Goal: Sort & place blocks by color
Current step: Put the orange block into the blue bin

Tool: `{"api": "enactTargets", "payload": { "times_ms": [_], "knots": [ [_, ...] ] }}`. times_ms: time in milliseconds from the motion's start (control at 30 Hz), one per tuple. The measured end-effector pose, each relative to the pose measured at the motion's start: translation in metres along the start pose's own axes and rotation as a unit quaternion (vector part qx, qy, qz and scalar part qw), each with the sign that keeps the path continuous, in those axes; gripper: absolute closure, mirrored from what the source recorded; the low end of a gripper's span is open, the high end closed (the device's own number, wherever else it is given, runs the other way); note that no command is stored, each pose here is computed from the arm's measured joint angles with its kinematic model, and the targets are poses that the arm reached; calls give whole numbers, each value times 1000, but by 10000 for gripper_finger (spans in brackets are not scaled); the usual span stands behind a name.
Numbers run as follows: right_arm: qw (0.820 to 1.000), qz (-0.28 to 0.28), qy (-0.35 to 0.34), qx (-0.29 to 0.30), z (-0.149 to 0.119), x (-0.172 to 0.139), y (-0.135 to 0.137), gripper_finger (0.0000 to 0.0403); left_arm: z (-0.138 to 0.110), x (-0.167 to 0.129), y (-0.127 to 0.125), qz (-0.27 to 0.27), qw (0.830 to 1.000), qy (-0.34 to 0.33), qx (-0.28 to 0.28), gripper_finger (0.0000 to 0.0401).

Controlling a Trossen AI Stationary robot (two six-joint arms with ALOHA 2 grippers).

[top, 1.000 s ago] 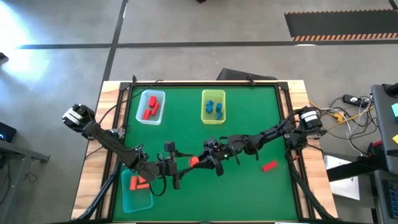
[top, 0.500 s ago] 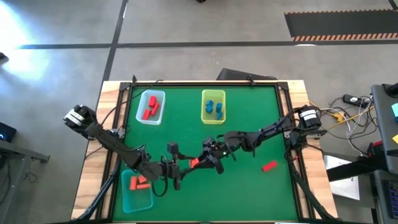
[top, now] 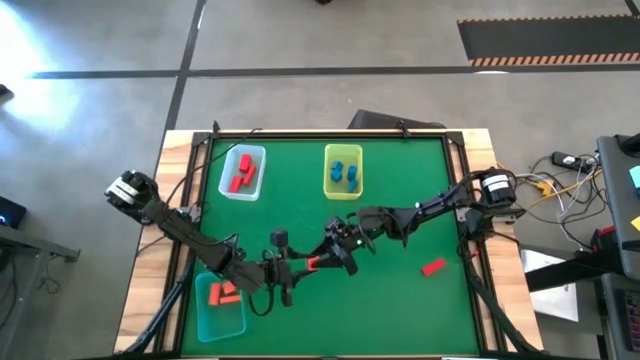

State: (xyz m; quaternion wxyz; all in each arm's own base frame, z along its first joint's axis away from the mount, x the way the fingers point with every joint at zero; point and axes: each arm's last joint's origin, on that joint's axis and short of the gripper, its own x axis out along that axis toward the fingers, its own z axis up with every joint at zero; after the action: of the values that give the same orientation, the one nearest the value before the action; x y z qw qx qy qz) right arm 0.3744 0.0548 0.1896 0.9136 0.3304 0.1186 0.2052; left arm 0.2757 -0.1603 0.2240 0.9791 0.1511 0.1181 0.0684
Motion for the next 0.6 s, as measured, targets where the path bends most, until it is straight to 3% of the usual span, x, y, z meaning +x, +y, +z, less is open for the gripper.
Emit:
{"api": "enactTargets", "payload": {
  "times_ms": [167,300,467,600],
  "knots": [
    [1000,7,21,3,8,-7,-13,164,0,-7,-7,-20,997,5,-68,279],
    [999,-25,23,6,15,-15,-30,146,7,-14,-15,-63,986,22,-154,279],
    [998,-53,20,0,25,-22,-44,142,25,-21,-26,-110,958,62,-259,279],
    [998,-67,10,-3,30,-27,-51,151,45,-37,-35,-136,925,144,-324,279]
  ]
}}
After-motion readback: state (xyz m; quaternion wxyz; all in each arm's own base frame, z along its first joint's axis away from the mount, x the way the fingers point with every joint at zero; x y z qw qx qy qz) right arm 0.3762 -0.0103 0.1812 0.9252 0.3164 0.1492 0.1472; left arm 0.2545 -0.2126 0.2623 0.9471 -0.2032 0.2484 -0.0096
